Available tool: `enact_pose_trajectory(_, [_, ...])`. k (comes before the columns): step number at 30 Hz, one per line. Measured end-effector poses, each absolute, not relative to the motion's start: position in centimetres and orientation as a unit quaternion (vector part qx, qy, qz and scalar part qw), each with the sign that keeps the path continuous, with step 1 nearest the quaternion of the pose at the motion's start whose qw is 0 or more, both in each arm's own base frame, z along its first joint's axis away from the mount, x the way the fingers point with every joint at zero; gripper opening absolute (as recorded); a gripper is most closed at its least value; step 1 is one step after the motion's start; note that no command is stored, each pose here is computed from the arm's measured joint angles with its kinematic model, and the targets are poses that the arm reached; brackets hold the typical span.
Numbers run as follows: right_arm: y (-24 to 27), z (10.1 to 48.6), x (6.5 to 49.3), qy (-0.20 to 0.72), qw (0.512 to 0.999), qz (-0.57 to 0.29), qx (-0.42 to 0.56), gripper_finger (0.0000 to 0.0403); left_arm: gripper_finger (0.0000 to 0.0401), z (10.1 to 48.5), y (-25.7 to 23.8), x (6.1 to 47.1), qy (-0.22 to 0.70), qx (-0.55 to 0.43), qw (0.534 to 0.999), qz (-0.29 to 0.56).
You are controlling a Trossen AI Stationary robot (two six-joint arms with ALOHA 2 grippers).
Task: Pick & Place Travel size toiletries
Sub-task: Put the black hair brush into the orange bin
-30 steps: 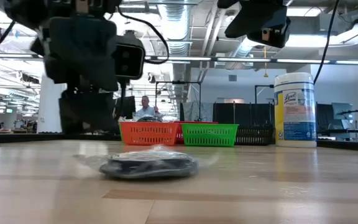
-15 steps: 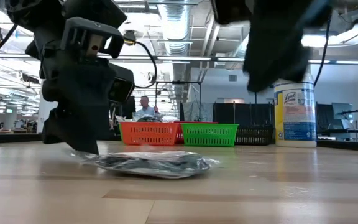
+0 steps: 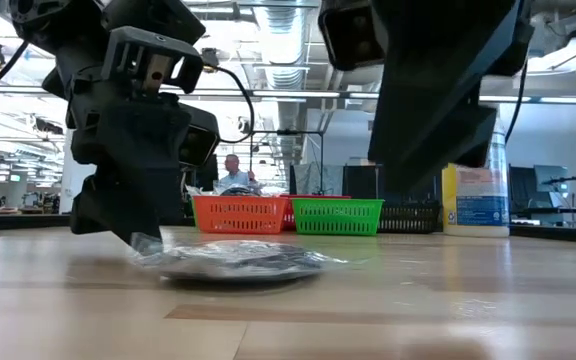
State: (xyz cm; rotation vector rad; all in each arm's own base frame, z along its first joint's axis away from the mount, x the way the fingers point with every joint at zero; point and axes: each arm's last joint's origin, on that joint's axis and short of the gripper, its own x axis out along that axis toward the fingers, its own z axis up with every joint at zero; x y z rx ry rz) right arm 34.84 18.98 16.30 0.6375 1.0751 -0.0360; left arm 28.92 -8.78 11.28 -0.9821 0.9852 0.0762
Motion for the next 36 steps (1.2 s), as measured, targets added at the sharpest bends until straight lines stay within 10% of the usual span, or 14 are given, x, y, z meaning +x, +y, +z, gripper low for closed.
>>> enact_pose_trajectory(36, [18.46, 16.14, 35.07, 0.514, 0.802, -0.009, 0.303, 0.0118, 0.0186, 11.32, -9.12, 28.99, 0.441, -0.469, 0.764, 0.048])
